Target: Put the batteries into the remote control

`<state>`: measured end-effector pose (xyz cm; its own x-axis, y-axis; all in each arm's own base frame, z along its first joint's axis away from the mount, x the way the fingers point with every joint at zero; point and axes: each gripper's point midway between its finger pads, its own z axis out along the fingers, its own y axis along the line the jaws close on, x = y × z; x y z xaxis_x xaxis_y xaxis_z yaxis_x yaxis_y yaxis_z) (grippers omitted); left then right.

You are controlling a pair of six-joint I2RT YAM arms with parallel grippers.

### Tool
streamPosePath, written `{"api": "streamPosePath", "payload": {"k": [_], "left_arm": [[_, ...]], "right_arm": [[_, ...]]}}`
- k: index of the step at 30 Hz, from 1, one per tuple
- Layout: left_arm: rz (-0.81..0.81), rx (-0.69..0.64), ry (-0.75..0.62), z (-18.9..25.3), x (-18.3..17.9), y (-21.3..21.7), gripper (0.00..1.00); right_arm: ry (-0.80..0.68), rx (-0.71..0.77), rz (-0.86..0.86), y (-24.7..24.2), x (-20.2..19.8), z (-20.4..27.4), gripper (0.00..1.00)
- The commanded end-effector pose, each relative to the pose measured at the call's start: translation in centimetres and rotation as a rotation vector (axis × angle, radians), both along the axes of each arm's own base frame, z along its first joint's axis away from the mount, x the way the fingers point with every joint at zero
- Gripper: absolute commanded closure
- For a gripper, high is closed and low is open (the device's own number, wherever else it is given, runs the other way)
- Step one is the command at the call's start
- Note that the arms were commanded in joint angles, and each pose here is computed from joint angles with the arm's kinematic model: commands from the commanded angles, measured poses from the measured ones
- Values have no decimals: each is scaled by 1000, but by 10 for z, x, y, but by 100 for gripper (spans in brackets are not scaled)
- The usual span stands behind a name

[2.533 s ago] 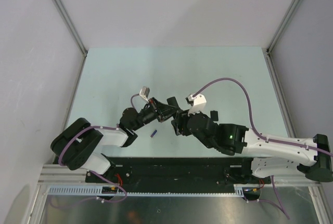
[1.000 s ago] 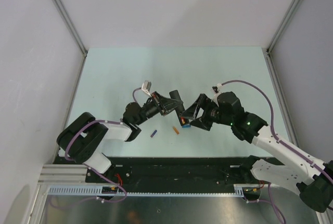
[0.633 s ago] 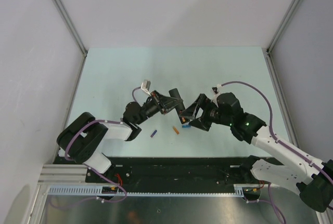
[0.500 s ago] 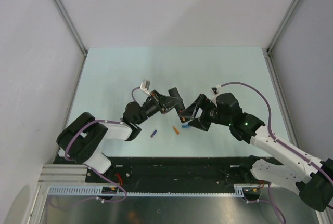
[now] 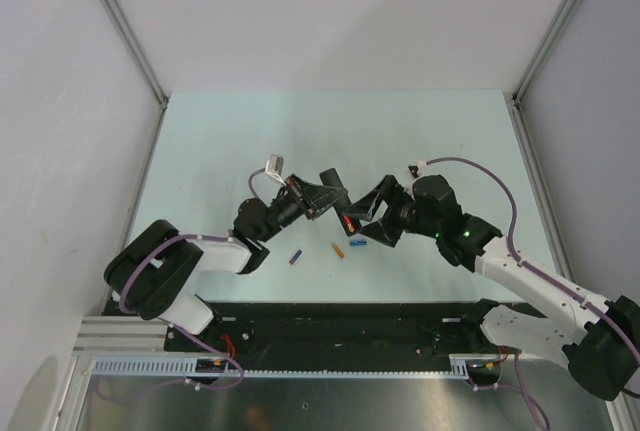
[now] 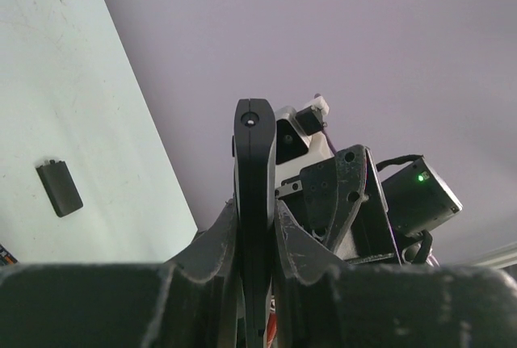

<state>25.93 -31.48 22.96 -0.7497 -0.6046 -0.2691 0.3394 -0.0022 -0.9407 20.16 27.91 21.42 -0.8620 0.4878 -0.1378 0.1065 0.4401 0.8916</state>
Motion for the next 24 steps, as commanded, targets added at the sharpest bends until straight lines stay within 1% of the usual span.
{"api": "streamPosePath", "payload": {"k": [1,24], "left_arm": [[24,-140,-205,58,-14,14,100],[38,-152,-215,63,-14,16,100]], "right_arm": [[-27,39,-32,3,11,10,18],[3,28,-24,5,11,-6,25]]}}
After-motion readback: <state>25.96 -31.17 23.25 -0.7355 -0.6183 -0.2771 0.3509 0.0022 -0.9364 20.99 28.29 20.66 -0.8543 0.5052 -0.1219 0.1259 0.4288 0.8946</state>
